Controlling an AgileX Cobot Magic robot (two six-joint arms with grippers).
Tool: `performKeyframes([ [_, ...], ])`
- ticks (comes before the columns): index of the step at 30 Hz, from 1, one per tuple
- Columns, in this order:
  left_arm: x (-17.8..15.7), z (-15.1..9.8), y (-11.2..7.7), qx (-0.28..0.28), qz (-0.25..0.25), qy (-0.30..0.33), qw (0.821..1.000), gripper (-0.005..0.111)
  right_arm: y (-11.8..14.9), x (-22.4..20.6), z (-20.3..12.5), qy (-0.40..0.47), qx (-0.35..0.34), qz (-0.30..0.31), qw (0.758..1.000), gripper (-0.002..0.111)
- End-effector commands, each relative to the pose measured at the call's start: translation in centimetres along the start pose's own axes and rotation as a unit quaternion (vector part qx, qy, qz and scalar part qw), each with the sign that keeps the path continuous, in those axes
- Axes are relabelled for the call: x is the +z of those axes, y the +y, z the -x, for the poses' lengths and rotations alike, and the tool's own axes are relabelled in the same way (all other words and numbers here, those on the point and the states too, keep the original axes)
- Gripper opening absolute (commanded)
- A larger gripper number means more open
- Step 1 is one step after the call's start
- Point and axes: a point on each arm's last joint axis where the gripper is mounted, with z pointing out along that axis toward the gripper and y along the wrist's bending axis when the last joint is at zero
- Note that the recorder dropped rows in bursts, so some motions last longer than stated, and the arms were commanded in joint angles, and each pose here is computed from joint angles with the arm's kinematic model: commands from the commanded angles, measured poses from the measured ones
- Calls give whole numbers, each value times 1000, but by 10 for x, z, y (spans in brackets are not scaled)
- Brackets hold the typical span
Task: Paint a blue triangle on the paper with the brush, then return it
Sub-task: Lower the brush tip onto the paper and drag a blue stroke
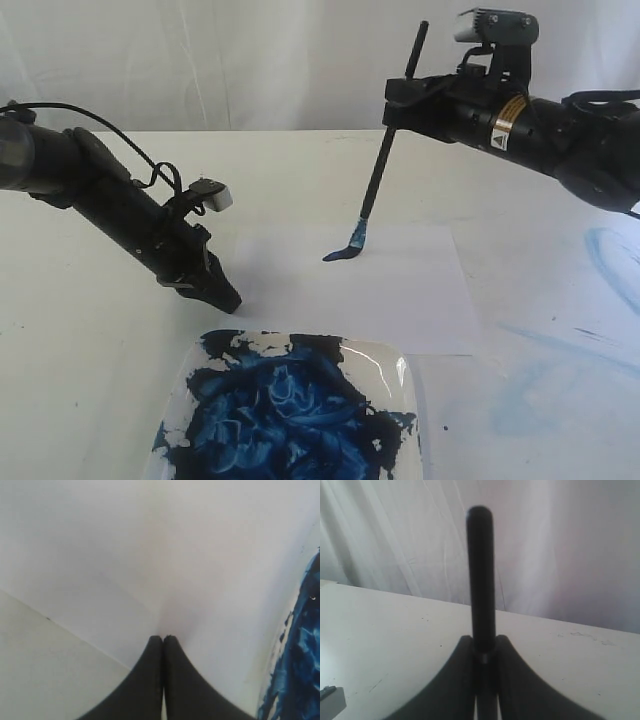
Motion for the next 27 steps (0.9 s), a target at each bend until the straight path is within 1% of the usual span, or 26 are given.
performKeyframes([
  [1,4,-3,-1,-1,-7,11,1000,0,-6,-5,9,-4,-32,-19,999,0],
  [10,4,-3,-1,-1,-8,11,1000,0,-19,-13,14,6,-37,-52,998,0],
  [21,4,-3,-1,-1,-8,11,1000,0,-20,-13,14,5,-37,-53,998,0],
  [27,4,-3,-1,-1,-8,11,1000,0,-22,-20,24,-5,-43,-62,997,0],
])
